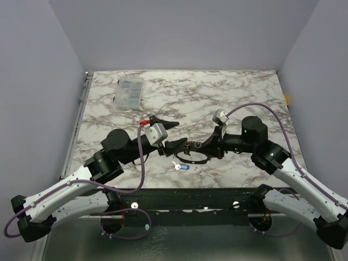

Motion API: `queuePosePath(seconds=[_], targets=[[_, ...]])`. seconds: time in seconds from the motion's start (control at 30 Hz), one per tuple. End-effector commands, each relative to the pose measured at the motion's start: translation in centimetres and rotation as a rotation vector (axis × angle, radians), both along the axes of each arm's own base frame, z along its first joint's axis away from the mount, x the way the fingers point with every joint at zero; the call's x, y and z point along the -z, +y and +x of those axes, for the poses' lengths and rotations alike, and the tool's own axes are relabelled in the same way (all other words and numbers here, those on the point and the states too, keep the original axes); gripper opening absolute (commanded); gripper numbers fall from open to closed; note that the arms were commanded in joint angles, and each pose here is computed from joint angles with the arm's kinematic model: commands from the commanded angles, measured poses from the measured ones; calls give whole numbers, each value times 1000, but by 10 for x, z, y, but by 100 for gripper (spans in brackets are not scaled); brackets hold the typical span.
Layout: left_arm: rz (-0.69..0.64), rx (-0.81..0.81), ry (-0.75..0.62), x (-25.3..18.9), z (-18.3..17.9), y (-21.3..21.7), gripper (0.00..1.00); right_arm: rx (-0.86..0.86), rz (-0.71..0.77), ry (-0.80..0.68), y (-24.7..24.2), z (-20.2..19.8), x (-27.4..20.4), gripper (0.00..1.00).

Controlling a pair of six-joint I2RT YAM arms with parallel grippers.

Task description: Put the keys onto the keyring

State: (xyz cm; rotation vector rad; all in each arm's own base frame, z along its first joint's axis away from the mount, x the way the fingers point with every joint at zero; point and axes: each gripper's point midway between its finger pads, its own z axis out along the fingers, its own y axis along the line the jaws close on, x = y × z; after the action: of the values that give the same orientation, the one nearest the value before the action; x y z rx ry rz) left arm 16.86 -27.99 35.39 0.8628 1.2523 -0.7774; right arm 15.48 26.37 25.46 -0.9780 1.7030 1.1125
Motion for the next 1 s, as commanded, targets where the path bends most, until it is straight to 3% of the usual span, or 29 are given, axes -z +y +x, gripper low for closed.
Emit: queuePosePath(seconds=[0.0,0.27,0.7,0.77,0.87,0.97], targets=[[158,300,-205,1,-45,-13,63,-41,15,114,1,-18,-19,1],[230,480,-256,6,-60,-36,63,-89,11,174,-2,-34,-27,1],[316,567,-275,15,-70,-51,44,-125,-6,220,-4,-45,-35,1],[328,573,-273,18,-71,-53,44,-121,-5,223,-4,-44,-37,1],[351,566,-286,23,-72,-56,56,-123,1,225,-5,-46,-43,1],[379,564,-309,30,-72,-61,57,-123,0,238,-4,-47,-46,1]])
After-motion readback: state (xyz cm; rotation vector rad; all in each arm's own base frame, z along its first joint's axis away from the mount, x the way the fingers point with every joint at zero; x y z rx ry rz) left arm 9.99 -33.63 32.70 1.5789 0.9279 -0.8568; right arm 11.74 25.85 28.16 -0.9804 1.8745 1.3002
